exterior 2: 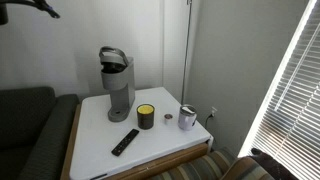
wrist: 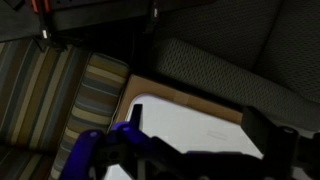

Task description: Close the coffee maker

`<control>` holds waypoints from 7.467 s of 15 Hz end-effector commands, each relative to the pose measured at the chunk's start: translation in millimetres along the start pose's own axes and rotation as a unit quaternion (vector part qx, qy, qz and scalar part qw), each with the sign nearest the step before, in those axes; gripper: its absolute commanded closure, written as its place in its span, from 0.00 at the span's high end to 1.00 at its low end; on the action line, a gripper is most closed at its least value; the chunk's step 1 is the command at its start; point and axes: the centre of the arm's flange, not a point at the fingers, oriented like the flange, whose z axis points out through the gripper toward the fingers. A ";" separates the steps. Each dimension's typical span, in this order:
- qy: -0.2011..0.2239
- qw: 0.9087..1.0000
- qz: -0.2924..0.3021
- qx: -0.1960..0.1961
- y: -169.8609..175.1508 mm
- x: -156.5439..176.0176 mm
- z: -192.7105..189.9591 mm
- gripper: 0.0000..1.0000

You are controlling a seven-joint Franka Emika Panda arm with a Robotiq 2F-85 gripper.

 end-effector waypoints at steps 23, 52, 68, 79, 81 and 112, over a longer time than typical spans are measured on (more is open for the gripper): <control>-0.003 0.999 -0.036 -0.028 -10.9 26.2 -11.4 1.00; 0.124 0.972 -0.182 -0.080 -96.1 124.0 -38.0 1.00; 0.031 0.937 -0.316 -0.143 -161.3 222.0 -90.9 0.58; 0.045 0.932 -0.319 -0.168 -237.6 285.9 -65.7 0.00; 0.055 0.933 -0.315 -0.162 -242.7 287.6 -59.9 0.00; 0.018 0.965 -0.234 -0.119 -199.3 247.9 54.5 0.00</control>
